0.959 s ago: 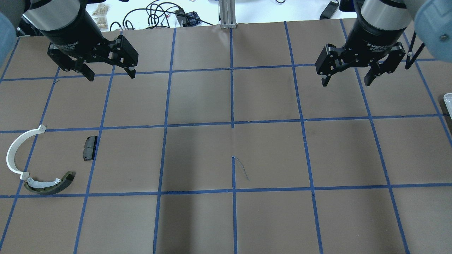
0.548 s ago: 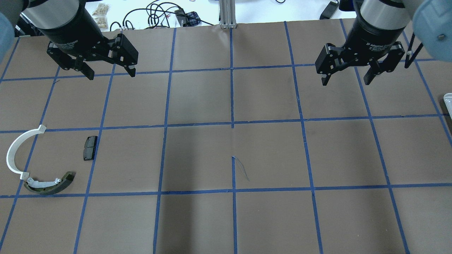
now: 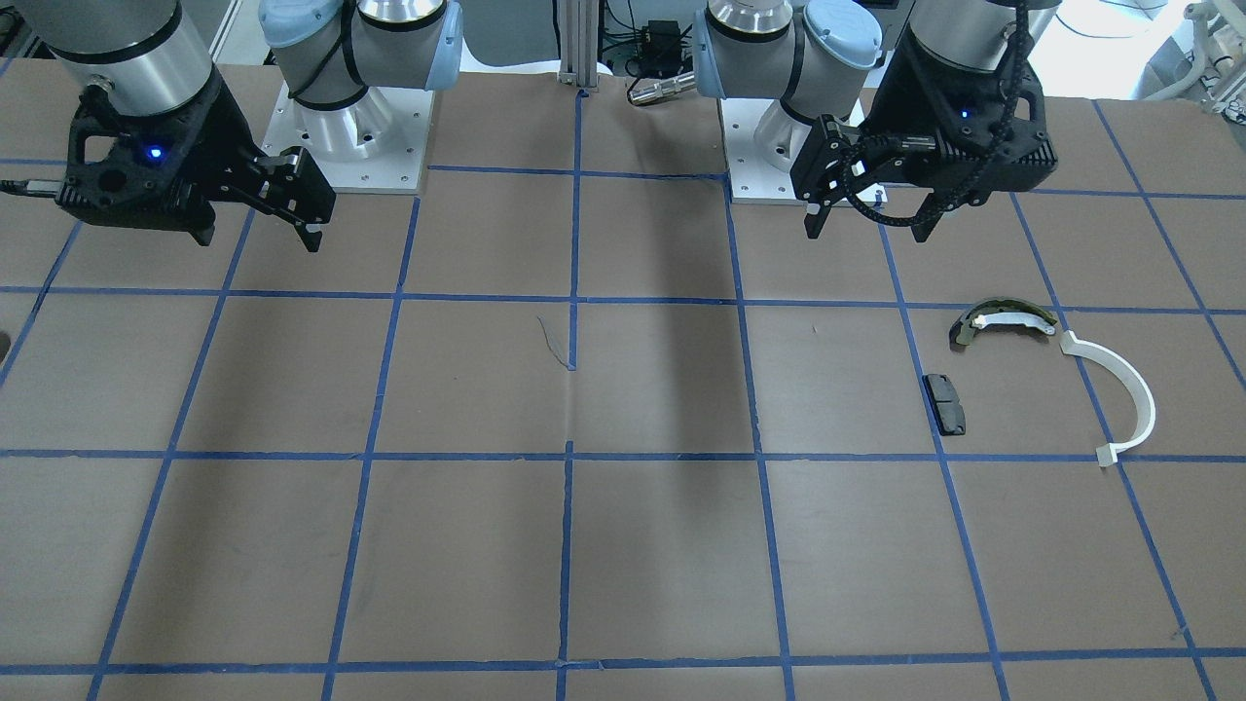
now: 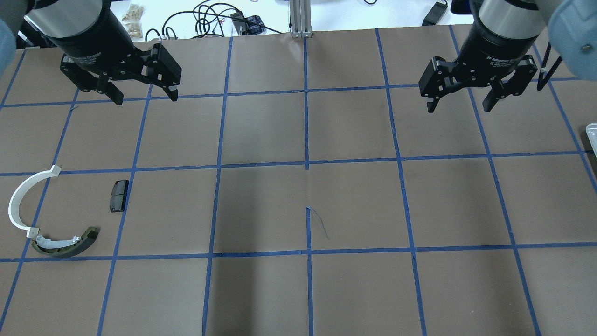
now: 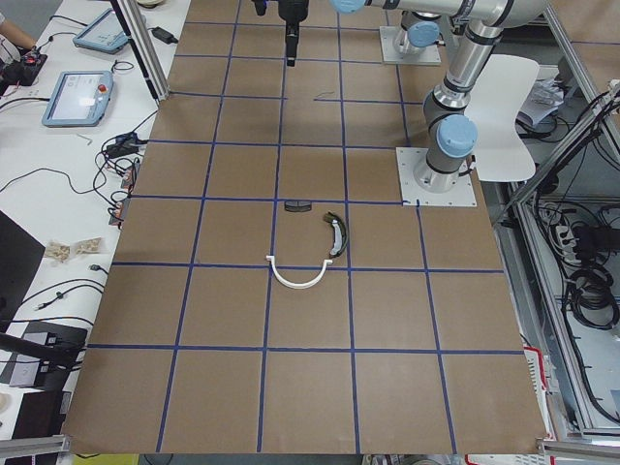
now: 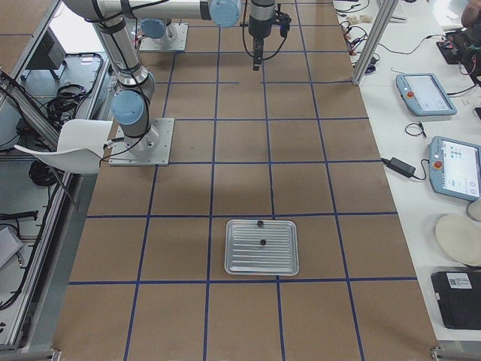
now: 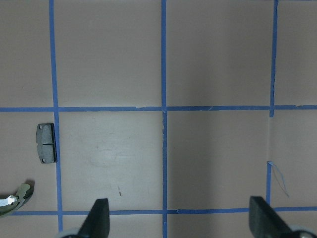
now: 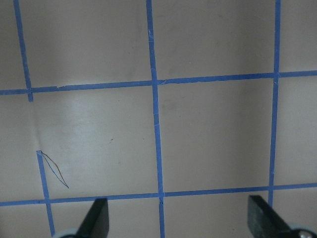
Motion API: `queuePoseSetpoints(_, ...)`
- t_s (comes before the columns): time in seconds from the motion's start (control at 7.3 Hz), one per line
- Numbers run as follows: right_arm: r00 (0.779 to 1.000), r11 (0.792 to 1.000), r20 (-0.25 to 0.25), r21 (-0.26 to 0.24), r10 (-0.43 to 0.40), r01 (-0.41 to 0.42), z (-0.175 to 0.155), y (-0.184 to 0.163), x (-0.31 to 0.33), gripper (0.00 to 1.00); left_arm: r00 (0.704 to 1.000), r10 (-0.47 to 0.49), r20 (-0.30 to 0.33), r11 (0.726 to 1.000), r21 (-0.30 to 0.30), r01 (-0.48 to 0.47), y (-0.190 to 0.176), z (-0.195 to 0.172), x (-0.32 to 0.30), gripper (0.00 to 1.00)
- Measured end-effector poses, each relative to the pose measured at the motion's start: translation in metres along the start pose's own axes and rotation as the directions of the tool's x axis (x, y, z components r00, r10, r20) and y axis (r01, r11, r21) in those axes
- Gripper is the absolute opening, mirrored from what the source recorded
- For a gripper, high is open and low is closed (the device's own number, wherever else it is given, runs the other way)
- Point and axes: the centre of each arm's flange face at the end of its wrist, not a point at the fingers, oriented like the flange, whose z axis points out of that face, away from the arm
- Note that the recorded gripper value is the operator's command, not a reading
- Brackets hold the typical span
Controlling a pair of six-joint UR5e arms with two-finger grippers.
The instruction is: Place bearing gear from tray to pile
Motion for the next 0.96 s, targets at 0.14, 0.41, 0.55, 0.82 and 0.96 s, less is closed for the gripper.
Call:
queuePoseSetpoints(0.14,1.000,1.000,0.000,-0.002,0.001,-0.001,0.001,-0.001,0.001,1.00,1.000,0.000,0.000,1.000,0.001,0.000,0.001,0.000,0.000,1.00)
queuePoseSetpoints(0.41,1.000,1.000,-0.004,-0.009,0.012,-0.012,0.003,-0.001,0.002,1.00,1.000,-0.004,0.000,1.000,0.000,0.004,0.001,0.000,0.001,1.00)
queuePoseSetpoints(0.55,1.000,1.000,-0.011,-0.012,0.026,-0.027,0.004,-0.003,0.009,1.00,1.000,-0.004,0.001,1.000,-0.002,0.004,0.001,0.001,0.000,1.00)
queuePoseSetpoints(0.82,0.995,0.994,-0.004,-0.023,0.105,-0.105,0.007,-0.013,0.061,1.00,1.000,-0.004,0.001,1.000,-0.003,0.004,0.001,0.001,0.000,1.00)
queuePoseSetpoints(0.96,0.991,0.991,-0.004,-0.028,0.130,-0.130,0.010,-0.019,0.100,1.00,1.000,-0.004,0.001,1.000,-0.003,0.004,0.000,0.001,0.000,1.00)
